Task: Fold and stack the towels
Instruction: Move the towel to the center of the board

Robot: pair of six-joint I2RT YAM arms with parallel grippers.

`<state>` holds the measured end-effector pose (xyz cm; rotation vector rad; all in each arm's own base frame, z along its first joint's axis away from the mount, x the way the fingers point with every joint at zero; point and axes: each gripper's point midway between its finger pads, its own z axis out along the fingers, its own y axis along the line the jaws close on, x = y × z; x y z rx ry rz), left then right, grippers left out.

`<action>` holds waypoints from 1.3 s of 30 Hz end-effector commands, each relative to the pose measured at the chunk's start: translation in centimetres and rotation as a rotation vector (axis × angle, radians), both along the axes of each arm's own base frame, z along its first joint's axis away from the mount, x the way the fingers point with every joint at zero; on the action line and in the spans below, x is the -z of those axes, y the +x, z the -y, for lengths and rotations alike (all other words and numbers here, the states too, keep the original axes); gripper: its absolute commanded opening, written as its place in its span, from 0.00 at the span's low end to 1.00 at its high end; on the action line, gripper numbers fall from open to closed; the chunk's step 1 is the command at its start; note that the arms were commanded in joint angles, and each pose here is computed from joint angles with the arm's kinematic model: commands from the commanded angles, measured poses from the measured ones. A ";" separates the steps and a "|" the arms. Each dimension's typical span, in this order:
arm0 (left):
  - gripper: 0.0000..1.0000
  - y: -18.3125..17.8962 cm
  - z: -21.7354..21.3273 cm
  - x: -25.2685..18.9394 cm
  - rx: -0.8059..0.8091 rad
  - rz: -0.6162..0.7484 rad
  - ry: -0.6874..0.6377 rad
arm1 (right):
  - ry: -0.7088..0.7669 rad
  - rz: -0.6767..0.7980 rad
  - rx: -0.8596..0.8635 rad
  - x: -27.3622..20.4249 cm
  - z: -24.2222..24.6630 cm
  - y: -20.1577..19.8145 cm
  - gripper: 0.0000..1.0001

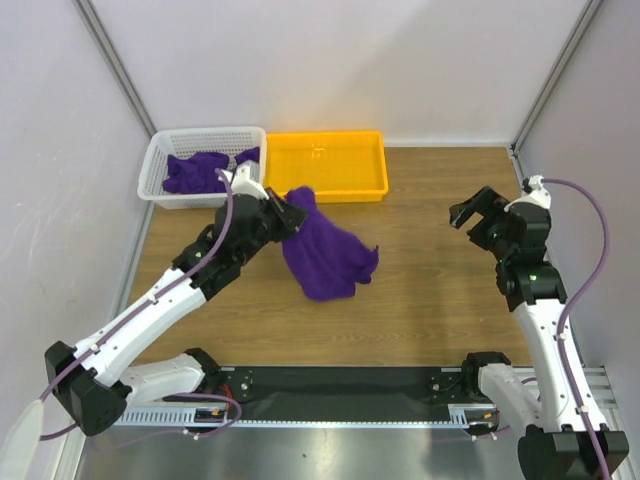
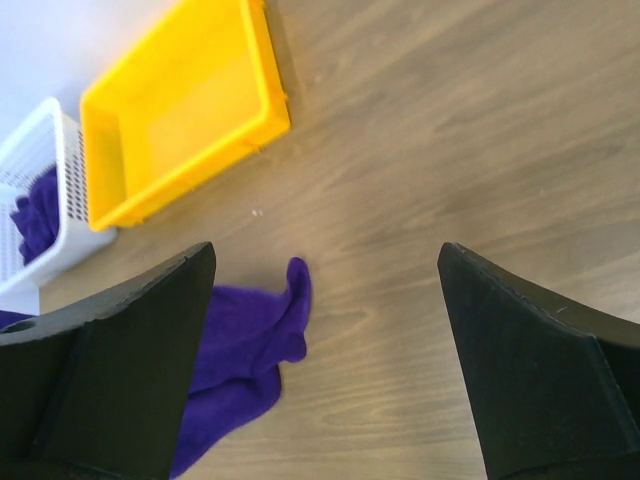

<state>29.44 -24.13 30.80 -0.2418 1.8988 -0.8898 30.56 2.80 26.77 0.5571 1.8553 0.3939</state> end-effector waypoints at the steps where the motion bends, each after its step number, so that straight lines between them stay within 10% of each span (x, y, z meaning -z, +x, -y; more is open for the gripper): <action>1: 0.00 0.4 -4.1 2.5 -0.201 -0.059 0.026 | 0.049 -0.004 -0.076 1.1 -1.6 0.2 1.00; 12: 0.11 -1.7 -14.6 15.0 -0.530 -0.275 0.186 | 0.132 -0.117 -0.256 6.3 -6.5 1.1 1.00; 15: 0.28 -3.0 -16.5 17.9 -0.589 -0.313 0.223 | 0.095 -0.139 -0.313 7.4 -8.4 1.4 1.00; 20: 0.99 -5.3 -19.2 20.3 -0.706 -0.424 0.235 | 0.059 -0.215 -0.394 10.4 -11.8 1.9 0.99; 39: 1.00 1.1 -20.9 22.2 -0.566 -0.486 0.325 | -0.026 -0.428 -0.547 17.9 -20.2 6.4 0.81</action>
